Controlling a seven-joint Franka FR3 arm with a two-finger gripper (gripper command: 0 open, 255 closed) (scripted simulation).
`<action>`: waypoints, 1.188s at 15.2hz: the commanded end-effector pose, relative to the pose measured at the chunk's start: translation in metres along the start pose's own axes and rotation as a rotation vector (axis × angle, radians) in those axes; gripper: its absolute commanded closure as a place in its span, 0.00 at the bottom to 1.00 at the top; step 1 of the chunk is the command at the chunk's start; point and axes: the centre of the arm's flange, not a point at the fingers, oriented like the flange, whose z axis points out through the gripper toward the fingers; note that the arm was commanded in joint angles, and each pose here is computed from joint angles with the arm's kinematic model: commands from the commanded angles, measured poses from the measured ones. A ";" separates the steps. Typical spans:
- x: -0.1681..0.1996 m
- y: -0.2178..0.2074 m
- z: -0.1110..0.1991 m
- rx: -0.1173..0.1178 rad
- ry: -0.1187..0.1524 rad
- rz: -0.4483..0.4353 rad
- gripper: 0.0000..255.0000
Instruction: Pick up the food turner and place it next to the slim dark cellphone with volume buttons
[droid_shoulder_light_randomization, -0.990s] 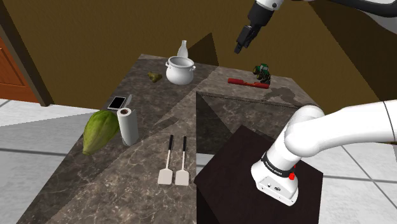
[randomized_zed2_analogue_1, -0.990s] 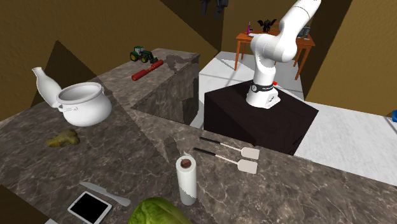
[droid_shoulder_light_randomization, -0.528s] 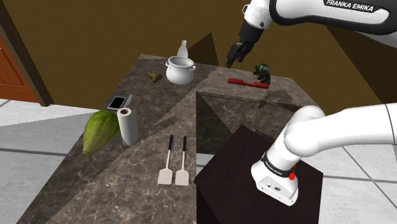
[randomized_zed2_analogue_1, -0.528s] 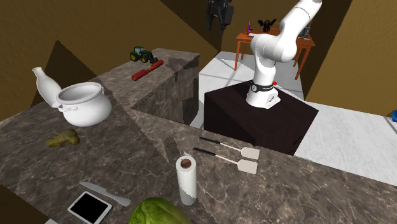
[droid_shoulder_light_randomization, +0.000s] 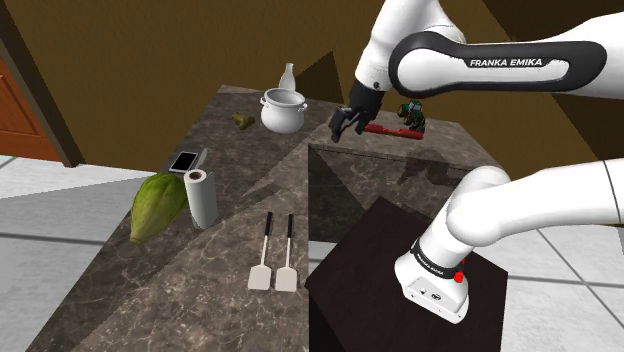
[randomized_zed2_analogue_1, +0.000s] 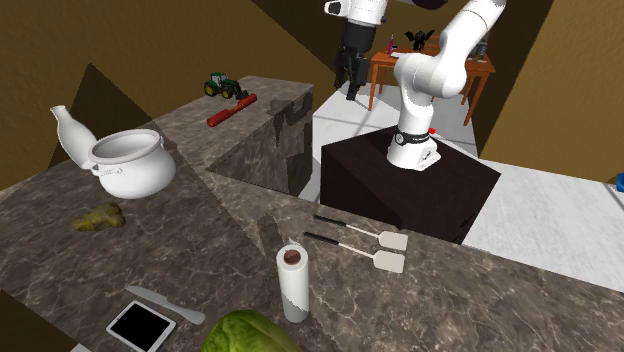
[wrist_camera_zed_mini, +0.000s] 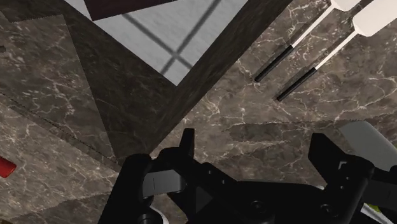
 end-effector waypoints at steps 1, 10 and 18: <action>-0.007 -0.015 0.022 -0.003 -0.006 0.049 0.00; -0.018 -0.084 0.118 -0.018 -0.041 0.253 0.00; -0.020 -0.146 0.204 -0.030 -0.073 0.434 0.00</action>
